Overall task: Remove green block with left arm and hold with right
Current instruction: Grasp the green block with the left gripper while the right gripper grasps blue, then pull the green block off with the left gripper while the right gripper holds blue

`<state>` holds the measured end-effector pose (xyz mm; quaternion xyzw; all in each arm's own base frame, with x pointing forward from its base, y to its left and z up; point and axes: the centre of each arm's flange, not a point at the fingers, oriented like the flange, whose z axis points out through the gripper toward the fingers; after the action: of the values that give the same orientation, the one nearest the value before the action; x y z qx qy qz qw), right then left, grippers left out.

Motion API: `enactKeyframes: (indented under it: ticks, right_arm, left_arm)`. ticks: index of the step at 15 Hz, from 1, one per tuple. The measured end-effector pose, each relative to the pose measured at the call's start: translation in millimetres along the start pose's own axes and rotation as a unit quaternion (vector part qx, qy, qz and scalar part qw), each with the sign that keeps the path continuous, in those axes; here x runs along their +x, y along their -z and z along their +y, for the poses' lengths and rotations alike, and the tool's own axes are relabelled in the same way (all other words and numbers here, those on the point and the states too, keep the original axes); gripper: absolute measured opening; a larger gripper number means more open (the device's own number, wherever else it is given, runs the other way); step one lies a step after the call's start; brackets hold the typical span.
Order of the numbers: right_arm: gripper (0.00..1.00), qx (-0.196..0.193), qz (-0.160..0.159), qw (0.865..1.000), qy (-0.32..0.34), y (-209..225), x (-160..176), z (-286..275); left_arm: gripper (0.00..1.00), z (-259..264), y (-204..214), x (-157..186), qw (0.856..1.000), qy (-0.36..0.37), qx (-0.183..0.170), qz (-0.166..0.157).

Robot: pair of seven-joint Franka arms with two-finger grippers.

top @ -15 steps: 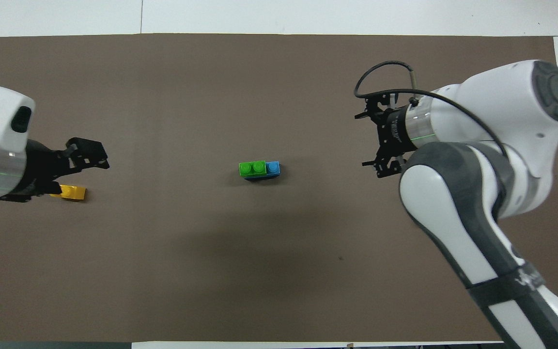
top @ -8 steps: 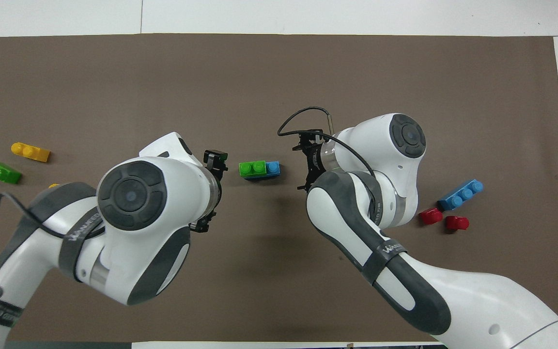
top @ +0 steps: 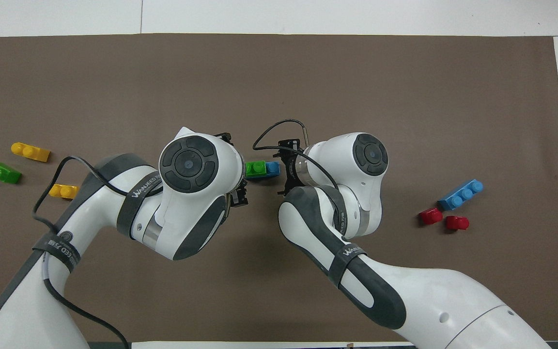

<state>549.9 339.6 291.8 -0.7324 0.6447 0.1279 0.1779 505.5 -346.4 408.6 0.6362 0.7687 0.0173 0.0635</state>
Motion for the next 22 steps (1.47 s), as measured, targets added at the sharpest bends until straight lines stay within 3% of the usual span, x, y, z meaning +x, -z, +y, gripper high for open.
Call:
enactKeyframes:
  ticks: [3, 4, 9, 13, 15, 20, 22]
  right_arm:
    - [1.0, 0.003, 0.001, 1.0, 0.01, -15.0, -11.3, 4.4]
    - [0.93, 0.006, 0.002, 1.0, 0.012, -18.0, -13.3, 5.0]
    - [0.39, 0.014, 0.004, 1.0, 0.006, -22.3, -9.7, 2.6]
    - [0.38, 0.016, 0.004, 1.0, 0.003, -22.0, -8.5, 0.8]
    - [0.38, 0.021, 0.005, 1.0, -0.002, -21.7, -7.0, -2.2]
    - [0.37, 0.025, 0.004, 1.0, -0.004, -22.2, -7.7, -4.0]
    - [0.37, 0.025, 0.004, 1.0, -0.004, -22.3, -7.8, -3.9]
  left_arm:
    - [1.0, 10.3, -19.4, -9.1, 1.0, 0.006, -0.004, 0.006]
    - [1.0, 13.9, -25.7, -12.6, 1.0, 0.006, -0.005, 0.006]
    - [1.0, 17.7, -53.0, -18.9, 1.0, 0.002, -0.007, 0.008]
    - [1.0, 16.1, -53.4, -20.7, 1.0, 0.001, -0.007, 0.008]
    - [0.83, 12.8, -53.2, -23.2, 1.0, -0.004, -0.006, 0.009]
    - [0.28, 8.7, -61.2, -25.1, 0.999, -0.026, -0.012, 0.02]
    - [0.28, 9.0, -61.7, -24.8, 0.999, -0.029, -0.012, 0.02]
